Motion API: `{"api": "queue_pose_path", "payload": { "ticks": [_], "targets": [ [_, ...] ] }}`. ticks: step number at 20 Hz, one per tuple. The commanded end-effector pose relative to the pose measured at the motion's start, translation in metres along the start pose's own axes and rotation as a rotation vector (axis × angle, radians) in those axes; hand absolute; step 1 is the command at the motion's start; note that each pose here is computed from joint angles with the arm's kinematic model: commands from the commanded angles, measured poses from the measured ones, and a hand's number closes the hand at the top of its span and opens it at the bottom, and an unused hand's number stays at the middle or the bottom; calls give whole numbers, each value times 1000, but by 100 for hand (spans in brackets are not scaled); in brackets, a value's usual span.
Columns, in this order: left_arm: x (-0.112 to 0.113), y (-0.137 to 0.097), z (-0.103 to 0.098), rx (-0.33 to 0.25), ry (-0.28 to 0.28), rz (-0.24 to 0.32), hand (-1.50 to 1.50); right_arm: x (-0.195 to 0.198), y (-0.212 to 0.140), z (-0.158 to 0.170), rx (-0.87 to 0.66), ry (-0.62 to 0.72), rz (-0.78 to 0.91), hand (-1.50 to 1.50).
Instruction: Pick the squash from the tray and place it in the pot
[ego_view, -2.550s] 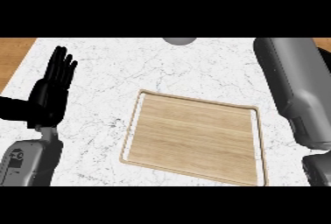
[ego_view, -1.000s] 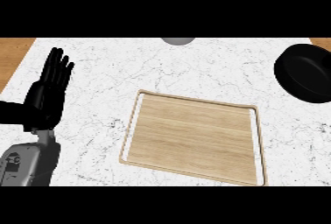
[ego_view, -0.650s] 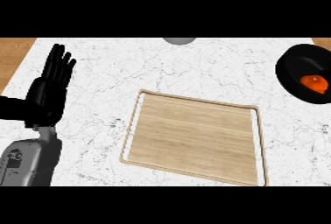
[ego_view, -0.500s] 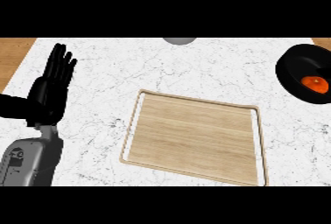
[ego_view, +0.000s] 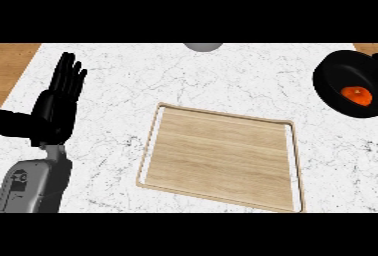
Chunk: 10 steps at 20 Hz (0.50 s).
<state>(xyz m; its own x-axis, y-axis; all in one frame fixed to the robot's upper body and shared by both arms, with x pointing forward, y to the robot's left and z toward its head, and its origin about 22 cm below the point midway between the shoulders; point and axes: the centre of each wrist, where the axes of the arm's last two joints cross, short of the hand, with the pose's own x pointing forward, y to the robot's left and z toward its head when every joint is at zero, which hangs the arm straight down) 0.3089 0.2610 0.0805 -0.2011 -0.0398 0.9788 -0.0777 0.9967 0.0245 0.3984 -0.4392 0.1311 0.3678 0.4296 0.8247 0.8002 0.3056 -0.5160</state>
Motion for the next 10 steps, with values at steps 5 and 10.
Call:
{"api": "queue_pose_path", "payload": {
  "ticks": [5, 10],
  "targets": [
    [0, -2, 1, 29, 6, -18, 0, -38, -33, -12, -132, -5, -212, -150],
    [-7, 3, 8, 26, 21, -20, 0, -62, -61, -17, -169, -28, -276, -150]
  ]
}}
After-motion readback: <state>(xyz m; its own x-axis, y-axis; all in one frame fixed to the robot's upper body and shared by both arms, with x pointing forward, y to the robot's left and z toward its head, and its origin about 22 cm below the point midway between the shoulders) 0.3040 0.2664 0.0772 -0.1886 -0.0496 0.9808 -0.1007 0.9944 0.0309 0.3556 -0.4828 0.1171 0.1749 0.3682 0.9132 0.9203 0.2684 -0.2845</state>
